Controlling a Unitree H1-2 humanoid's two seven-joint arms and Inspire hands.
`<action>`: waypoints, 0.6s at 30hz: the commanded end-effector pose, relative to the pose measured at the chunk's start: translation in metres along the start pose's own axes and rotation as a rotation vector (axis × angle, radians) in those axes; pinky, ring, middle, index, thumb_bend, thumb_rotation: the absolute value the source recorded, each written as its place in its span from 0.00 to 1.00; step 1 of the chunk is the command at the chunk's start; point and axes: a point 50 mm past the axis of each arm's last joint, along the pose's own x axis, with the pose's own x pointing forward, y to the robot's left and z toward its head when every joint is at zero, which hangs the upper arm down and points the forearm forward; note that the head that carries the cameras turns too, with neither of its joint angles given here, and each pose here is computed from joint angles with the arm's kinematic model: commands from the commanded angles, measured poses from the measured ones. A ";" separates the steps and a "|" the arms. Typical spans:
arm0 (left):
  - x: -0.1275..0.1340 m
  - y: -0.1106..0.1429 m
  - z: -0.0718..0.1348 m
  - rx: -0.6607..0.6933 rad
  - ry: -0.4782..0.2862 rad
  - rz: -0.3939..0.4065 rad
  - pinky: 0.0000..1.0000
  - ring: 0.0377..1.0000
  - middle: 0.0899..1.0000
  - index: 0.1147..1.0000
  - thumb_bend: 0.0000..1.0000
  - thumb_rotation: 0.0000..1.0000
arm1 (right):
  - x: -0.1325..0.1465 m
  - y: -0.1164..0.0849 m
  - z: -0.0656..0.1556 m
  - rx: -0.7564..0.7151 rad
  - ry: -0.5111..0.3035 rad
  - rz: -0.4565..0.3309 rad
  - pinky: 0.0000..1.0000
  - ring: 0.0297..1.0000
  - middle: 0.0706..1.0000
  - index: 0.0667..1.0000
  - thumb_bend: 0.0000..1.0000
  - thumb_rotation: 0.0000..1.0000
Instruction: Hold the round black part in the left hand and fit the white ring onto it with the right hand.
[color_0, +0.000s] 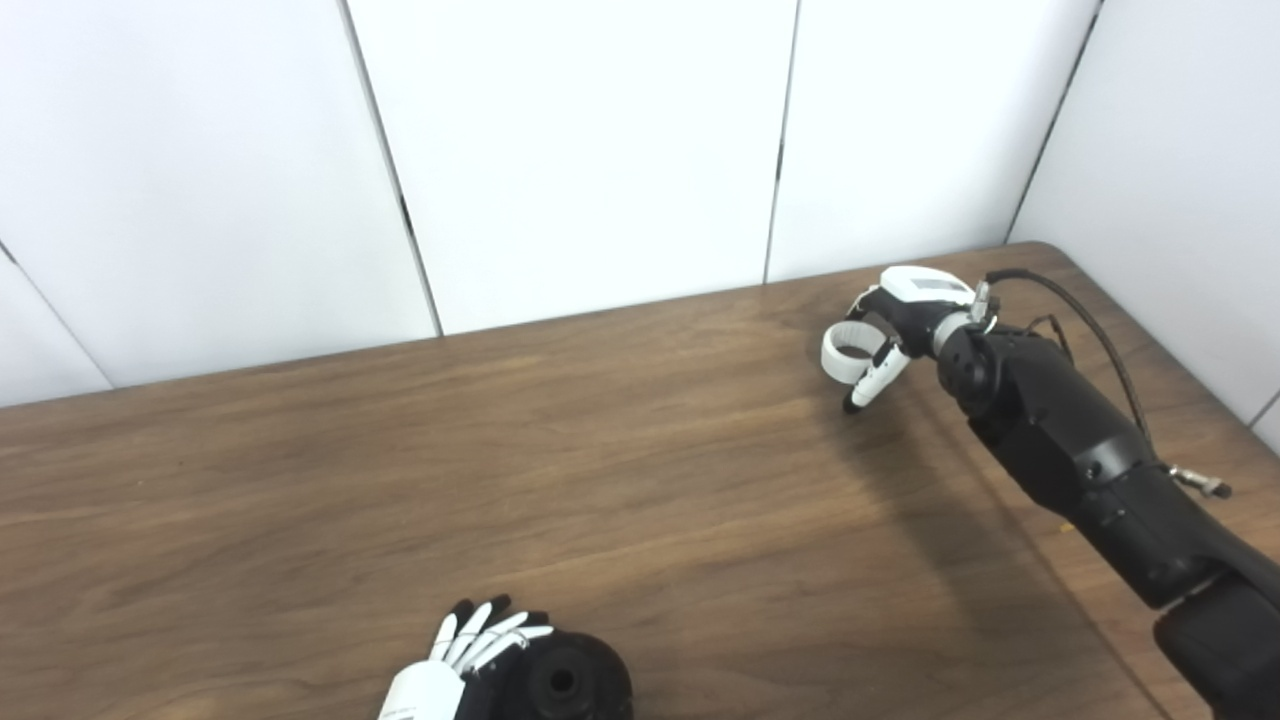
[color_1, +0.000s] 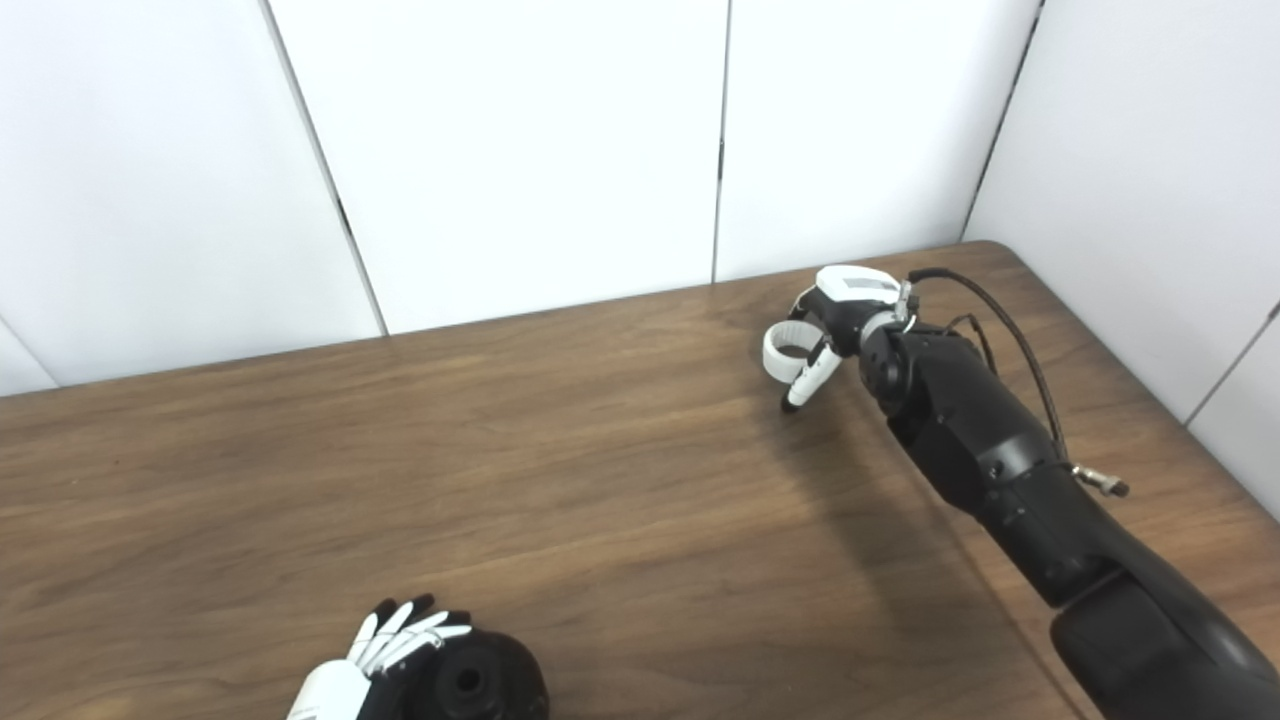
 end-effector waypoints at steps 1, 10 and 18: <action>-0.012 -0.014 -0.004 0.039 0.045 -0.091 1.00 0.95 0.82 0.42 0.52 0.07 | 0.000 -0.034 0.004 -0.008 -0.032 -0.103 1.00 0.97 0.93 0.72 0.83 0.24; -0.009 -0.015 -0.003 0.040 0.046 -0.088 1.00 0.95 0.82 0.42 0.52 0.07 | 0.001 -0.035 0.006 -0.027 -0.039 -0.102 1.00 0.95 0.91 0.68 0.80 0.23; -0.008 -0.015 0.000 0.047 0.043 -0.079 1.00 0.94 0.82 0.42 0.52 0.06 | 0.002 -0.035 0.008 -0.022 -0.050 -0.099 0.96 0.94 0.87 0.50 0.57 0.16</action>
